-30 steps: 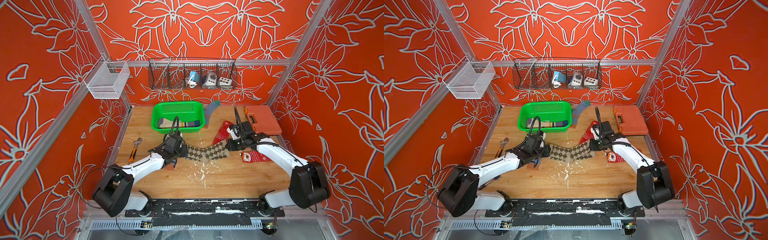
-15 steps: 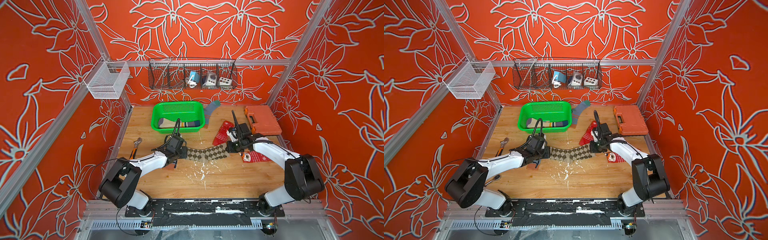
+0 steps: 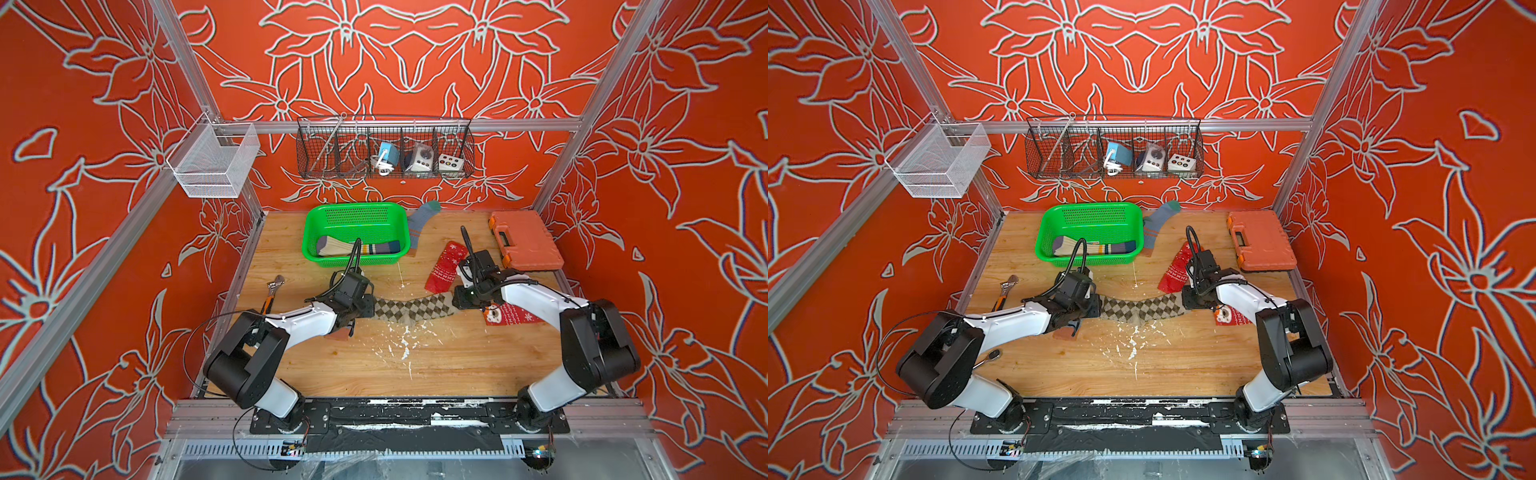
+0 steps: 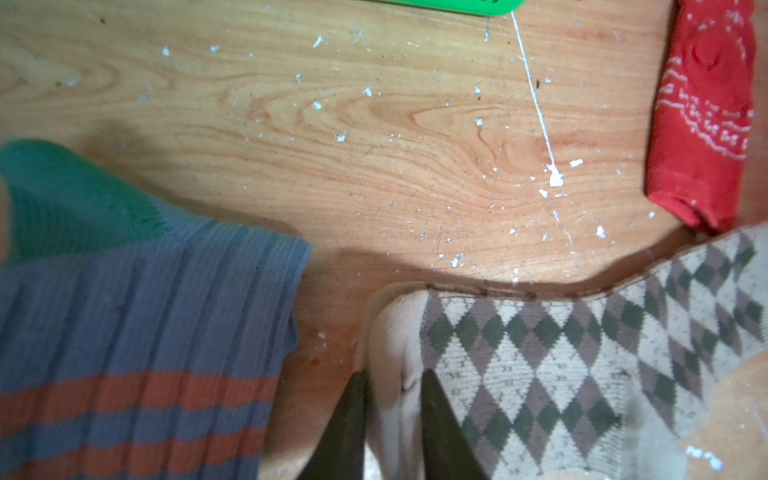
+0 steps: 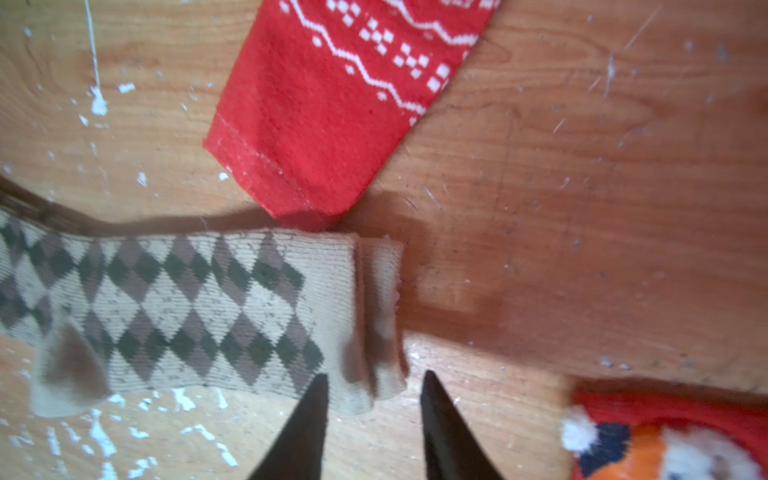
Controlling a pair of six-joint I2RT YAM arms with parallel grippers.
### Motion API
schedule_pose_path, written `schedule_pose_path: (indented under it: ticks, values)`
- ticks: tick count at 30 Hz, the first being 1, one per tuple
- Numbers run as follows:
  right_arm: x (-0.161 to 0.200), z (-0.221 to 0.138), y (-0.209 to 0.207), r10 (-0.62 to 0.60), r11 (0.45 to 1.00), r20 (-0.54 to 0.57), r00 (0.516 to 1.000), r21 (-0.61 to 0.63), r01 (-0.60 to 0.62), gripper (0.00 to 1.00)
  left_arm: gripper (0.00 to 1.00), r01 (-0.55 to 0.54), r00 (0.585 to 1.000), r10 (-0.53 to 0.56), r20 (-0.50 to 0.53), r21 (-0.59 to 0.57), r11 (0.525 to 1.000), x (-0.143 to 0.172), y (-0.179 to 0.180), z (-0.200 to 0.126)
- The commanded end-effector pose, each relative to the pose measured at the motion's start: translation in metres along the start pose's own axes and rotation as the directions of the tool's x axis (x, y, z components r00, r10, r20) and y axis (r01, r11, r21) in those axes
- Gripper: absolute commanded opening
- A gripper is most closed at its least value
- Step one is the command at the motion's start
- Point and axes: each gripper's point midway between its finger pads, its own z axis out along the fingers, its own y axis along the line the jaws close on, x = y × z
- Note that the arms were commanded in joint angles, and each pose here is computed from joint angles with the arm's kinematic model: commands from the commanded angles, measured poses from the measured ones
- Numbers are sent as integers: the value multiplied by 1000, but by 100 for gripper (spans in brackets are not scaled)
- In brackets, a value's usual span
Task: Place the socks together as a pair
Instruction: Place the sock in the sock, then pick up a pair of socks from the center of the board.
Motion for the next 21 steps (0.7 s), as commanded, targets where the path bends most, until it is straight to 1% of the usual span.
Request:
schedule_pose_path:
  ticks: [1, 5, 7, 9, 11, 13, 15, 18, 21]
  values:
    - [-2, -6, -6, -13, 1000, 35, 999, 28, 12, 53, 32, 8, 999, -8, 31, -5, 1000, -3, 5, -7]
    - [0, -8, -5, -1, 1000, 47, 999, 11, 1, 64, 43, 17, 998, -18, 57, 11, 1000, -3, 5, -13]
    - [5, -3, -4, 12, 1000, 32, 999, -9, -12, 65, 47, 21, 999, -22, 48, 29, 999, 3, 4, -11]
    - [8, 1, -4, 24, 999, 14, 1000, -26, -24, 65, 48, 21, 999, -23, 30, 39, 999, 8, 3, -7]
    - [9, 3, -5, 35, 999, 9, 999, -39, -35, 62, 48, 21, 1000, -21, 11, 40, 999, 13, 4, -3]
    - [8, 3, -5, 48, 997, 11, 999, -54, -48, 54, 48, 18, 1000, -18, 7, 42, 999, 12, 3, -2]
    - [9, 6, -3, 69, 994, 5, 998, -90, -68, 49, 47, 16, 1000, -16, 11, 47, 999, 11, 1, -2]
    - [10, 12, 1, 89, 985, -16, 996, -148, -91, 46, 46, 13, 1000, -13, 1, 55, 998, 12, -1, 0]
    - [12, 16, 3, 96, 981, -35, 995, -168, -100, 46, 45, 14, 1000, -13, -25, 56, 998, 17, -1, 6]
